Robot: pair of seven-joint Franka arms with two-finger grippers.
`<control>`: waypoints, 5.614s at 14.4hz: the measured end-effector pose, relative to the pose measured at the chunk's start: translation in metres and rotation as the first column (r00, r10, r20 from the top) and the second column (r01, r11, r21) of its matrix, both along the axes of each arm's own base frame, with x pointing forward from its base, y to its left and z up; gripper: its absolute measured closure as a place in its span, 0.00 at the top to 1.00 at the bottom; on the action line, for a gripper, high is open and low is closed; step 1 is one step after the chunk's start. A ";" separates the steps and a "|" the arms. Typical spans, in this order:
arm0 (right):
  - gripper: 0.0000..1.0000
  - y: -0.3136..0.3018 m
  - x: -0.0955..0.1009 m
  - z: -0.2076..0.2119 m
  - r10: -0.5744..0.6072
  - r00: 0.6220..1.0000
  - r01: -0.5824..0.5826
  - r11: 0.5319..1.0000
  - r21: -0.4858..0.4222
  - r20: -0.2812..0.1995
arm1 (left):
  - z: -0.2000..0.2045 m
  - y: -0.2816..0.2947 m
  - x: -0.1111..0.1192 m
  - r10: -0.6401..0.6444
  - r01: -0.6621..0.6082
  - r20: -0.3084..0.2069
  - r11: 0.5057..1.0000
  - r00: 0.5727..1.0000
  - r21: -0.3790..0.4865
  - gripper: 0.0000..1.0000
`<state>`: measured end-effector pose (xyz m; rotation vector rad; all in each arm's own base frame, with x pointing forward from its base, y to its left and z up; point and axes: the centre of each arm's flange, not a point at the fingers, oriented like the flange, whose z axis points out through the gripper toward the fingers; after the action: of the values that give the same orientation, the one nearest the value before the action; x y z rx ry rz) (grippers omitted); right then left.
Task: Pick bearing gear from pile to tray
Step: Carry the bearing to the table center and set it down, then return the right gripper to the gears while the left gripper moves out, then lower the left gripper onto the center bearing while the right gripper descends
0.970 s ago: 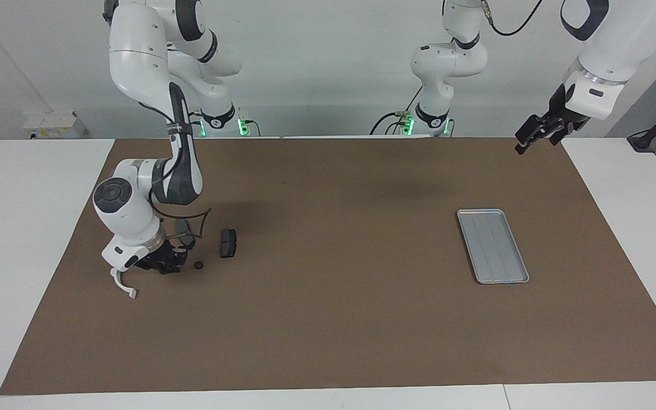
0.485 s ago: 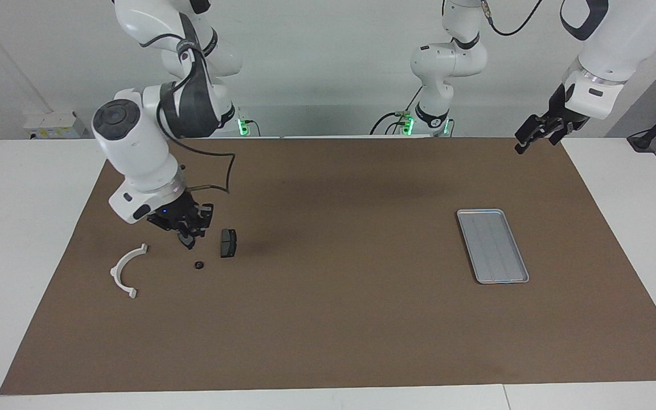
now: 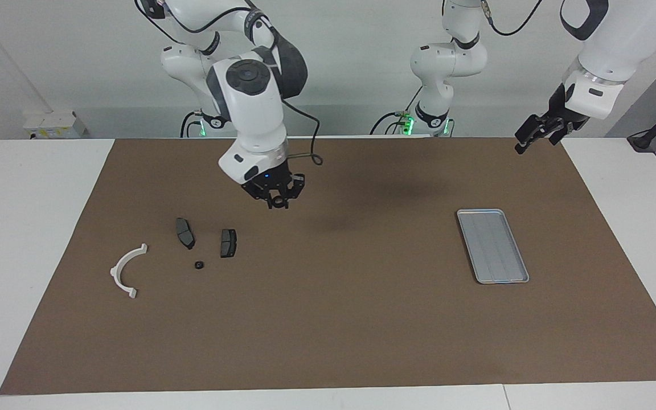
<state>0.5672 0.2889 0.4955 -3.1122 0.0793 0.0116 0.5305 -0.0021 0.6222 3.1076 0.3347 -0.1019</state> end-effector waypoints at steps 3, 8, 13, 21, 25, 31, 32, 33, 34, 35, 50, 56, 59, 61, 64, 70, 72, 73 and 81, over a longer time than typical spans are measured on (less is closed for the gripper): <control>0.35 0.036 -0.021 -0.015 -0.001 1.000 0.001 1.000 -0.006 -0.012 | 0.000 0.000 0.000 0.000 0.000 0.000 1.000 1.000 0.000 1.00; 0.35 0.062 -0.032 -0.079 0.007 1.000 -0.007 1.000 0.013 -0.004 | 0.000 0.000 0.000 0.000 0.000 0.000 1.000 1.000 0.000 1.00; 0.35 0.091 -0.039 -0.127 0.024 1.000 -0.024 0.999 0.029 -0.015 | 0.000 0.000 0.000 0.000 0.000 0.000 1.000 1.000 0.000 1.00; 0.35 0.076 -0.047 -0.192 0.015 0.999 -0.014 1.000 0.026 -0.032 | 0.000 0.000 0.000 0.000 0.000 0.000 1.000 1.000 0.000 1.00; 0.35 0.072 -0.050 -0.205 0.010 1.000 -0.009 0.999 0.032 -0.025 | 0.000 0.000 0.000 0.000 0.000 0.000 1.000 1.000 0.000 1.00; 0.62 0.063 -0.044 -0.203 -0.006 1.000 0.006 0.999 0.032 -0.024 | 0.000 0.000 0.000 0.000 0.000 0.000 1.000 1.000 0.000 1.00; 0.72 0.055 -0.035 -0.194 -0.022 0.999 0.023 0.999 0.022 -0.036 | 0.000 0.000 0.000 0.000 0.000 0.000 1.000 1.000 0.000 1.00; 0.81 0.045 -0.023 -0.176 -0.038 0.998 0.039 0.999 0.011 -0.047 | 0.000 0.000 0.000 0.000 0.000 0.000 1.000 1.000 0.000 1.00; 0.94 0.034 -0.008 -0.151 -0.044 0.998 0.045 0.999 0.006 -0.049 | 0.000 0.000 0.000 0.000 0.000 0.000 1.000 1.000 0.000 1.00; 1.00 0.019 0.006 -0.122 -0.034 0.999 0.034 0.999 0.007 -0.042 | 0.000 0.000 0.000 0.000 0.000 0.000 1.000 1.000 0.000 1.00; 0.90 -0.266 0.092 -0.090 0.325 0.945 -0.325 0.946 0.011 0.035 | -0.008 -0.057 -0.004 -0.073 0.073 -0.003 0.997 0.997 0.003 1.00; 0.91 -0.266 0.081 -0.133 0.342 0.939 -0.342 0.940 -0.005 0.027 | -0.039 -0.123 -0.008 0.100 -0.098 0.078 0.995 0.992 -0.036 1.00; 0.90 -0.265 0.080 -0.143 0.343 0.939 -0.343 0.939 -0.001 0.019 | -0.061 -0.175 -0.012 0.155 -0.152 0.074 0.987 0.985 -0.044 1.00; 0.90 -0.265 0.078 -0.151 0.344 0.939 -0.344 0.939 0.005 0.005 | -0.091 -0.222 -0.012 0.169 -0.168 0.054 0.985 0.984 -0.039 1.00; 0.90 -0.265 0.073 -0.167 0.348 0.937 -0.348 0.937 0.008 -0.006 | -0.162 -0.302 -0.011 0.144 -0.143 0.031 0.989 0.989 -0.030 1.00; 0.92 -0.264 0.069 -0.175 0.350 0.937 -0.350 0.937 0.012 -0.019 | -0.260 -0.405 -0.004 0.166 -0.165 0.014 0.986 0.986 -0.027 1.00; 0.92 -0.264 0.070 -0.181 0.349 0.937 -0.349 0.937 0.014 -0.017 | -0.277 -0.419 -0.004 0.167 -0.166 0.024 0.985 0.986 -0.040 1.00; 0.91 -0.265 0.071 -0.185 0.348 0.937 -0.348 0.937 0.014 -0.013 | -0.280 -0.426 -0.007 0.158 -0.156 0.030 0.987 0.987 -0.046 1.00; 0.90 -0.267 0.072 -0.202 0.344 0.939 -0.343 0.939 0.021 -0.015 | -0.324 -0.445 -0.048 0.111 -0.110 0.015 0.994 0.994 -0.024 1.00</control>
<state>0.6388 0.0216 0.2939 -3.0625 -0.4624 0.0483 0.4823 -0.4466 0.2985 3.0570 0.5003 -0.0777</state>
